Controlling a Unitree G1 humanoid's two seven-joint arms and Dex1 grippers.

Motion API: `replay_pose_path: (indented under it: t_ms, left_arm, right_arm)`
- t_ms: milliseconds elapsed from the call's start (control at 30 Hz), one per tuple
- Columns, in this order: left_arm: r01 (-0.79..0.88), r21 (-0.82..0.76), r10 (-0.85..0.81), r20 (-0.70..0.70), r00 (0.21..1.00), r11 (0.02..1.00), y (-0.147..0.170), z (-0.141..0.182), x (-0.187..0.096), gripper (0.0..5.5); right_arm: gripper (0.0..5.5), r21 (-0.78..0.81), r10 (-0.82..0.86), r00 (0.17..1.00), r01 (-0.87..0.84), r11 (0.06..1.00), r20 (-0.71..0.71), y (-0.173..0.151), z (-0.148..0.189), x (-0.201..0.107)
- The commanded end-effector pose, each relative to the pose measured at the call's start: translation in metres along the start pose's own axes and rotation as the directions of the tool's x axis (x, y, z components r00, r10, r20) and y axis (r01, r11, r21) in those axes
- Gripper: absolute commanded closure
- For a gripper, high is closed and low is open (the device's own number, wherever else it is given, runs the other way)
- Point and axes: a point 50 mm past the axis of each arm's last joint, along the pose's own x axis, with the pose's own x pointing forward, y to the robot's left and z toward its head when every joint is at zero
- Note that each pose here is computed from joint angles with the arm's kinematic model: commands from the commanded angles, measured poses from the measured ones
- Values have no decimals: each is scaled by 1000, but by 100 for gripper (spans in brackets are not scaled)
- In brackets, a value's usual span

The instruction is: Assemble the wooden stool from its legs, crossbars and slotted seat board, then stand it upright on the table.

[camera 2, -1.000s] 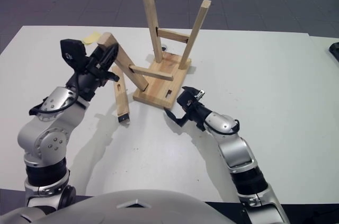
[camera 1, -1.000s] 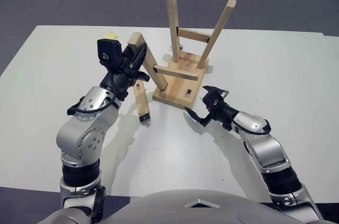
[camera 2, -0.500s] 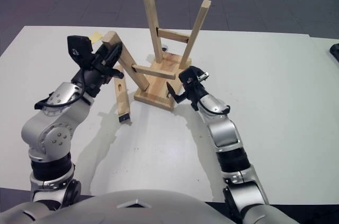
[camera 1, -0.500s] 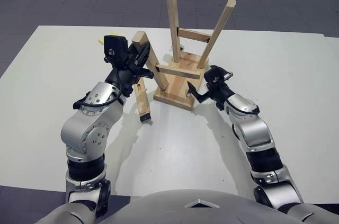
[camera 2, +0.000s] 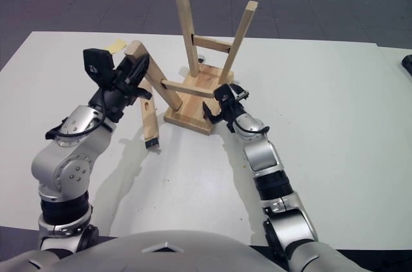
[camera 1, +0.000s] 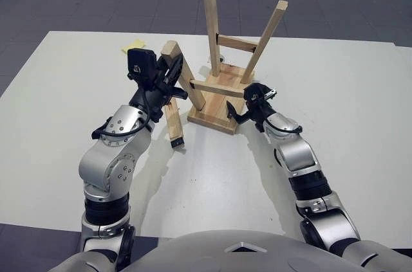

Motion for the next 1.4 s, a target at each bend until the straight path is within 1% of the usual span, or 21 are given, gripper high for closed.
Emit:
replay_pose_path:
  t_ms: [33, 133, 200, 333, 433, 500, 600, 633, 700, 833, 967, 1067, 1133, 1233, 1333, 1367, 1400]
  left_arm:
    - [-59, -16, 42, -521, 852, 998, 6, -100, -33, 448]
    - [-47, -32, 27, -464, 886, 998, 2, -90, -20, 448]
    - [-23, -56, -1, -389, 921, 998, -4, -76, -9, 448]
    - [23, -157, -48, -158, 986, 987, -15, -42, 11, 448]
    - [48, -179, -56, -37, 998, 983, -20, -26, 19, 448]
    - [59, -188, -58, 14, 998, 980, -22, -19, 22, 448]
    - [69, -198, -59, 55, 997, 978, -23, -14, 23, 448]
    - [71, -198, -60, 62, 996, 978, -23, -13, 22, 411]
    - [73, -197, -60, 72, 996, 978, -23, -12, 22, 388]
    - [64, -204, -45, 94, 995, 977, -22, -11, 23, 315]
    - [60, -230, -28, 142, 989, 971, -21, -5, 24, 261]
    - [67, -235, -25, 179, 984, 970, -19, 2, 23, 206]
    - [80, -210, -31, 226, 974, 974, -15, 13, 21, 172]
    - [62, -167, -9, 299, 954, 984, 1, 37, 17, 120]
    - [-18, -131, 63, 352, 934, 991, 26, 61, 14, 75]
    - [-56, -132, 99, 345, 933, 990, 35, 64, 12, 58]
    - [-133, -126, 165, 302, 939, 983, 48, 61, 11, 41]
  right_arm:
    - [10, 4, 12, 999, -12, 1000, -50, -1, -8, 0]
    - [10, 5, 13, 999, -12, 1000, -45, -2, -6, 4]
    - [10, 0, 13, 999, -13, 1000, -40, -2, -6, 5]
    - [10, -4, 17, 999, -17, 1000, -33, -2, -5, 8]
    - [10, -6, 22, 999, -22, 1000, -29, -1, -5, 9]
    - [10, -8, 26, 999, -26, 1000, -26, -1, -5, 10]
    - [10, -10, 30, 999, -31, 999, -23, 0, -5, 11]
    - [10, -12, 32, 999, -32, 999, -24, -1, -6, 11]
    - [10, -13, 33, 999, -34, 999, -28, -1, -7, 12]
    - [10, -18, 39, 999, -40, 999, -38, -1, -9, 13]
    - [10, -23, 43, 998, -44, 999, -43, -1, -11, 13]
    - [10, -29, 40, 998, -42, 999, -46, -2, -12, 13]
    - [10, -31, 31, 999, -32, 999, -42, -4, -11, 12]
    - [10, -21, 3, 999, -4, 1000, -41, -9, -12, 8]
    - [10, -9, -32, 999, 31, 999, -34, -15, -14, 2]
    - [10, -8, -50, 998, 50, 999, -28, -17, -13, 0]
    - [10, -9, -71, 997, 71, 997, -14, -20, -12, -4]
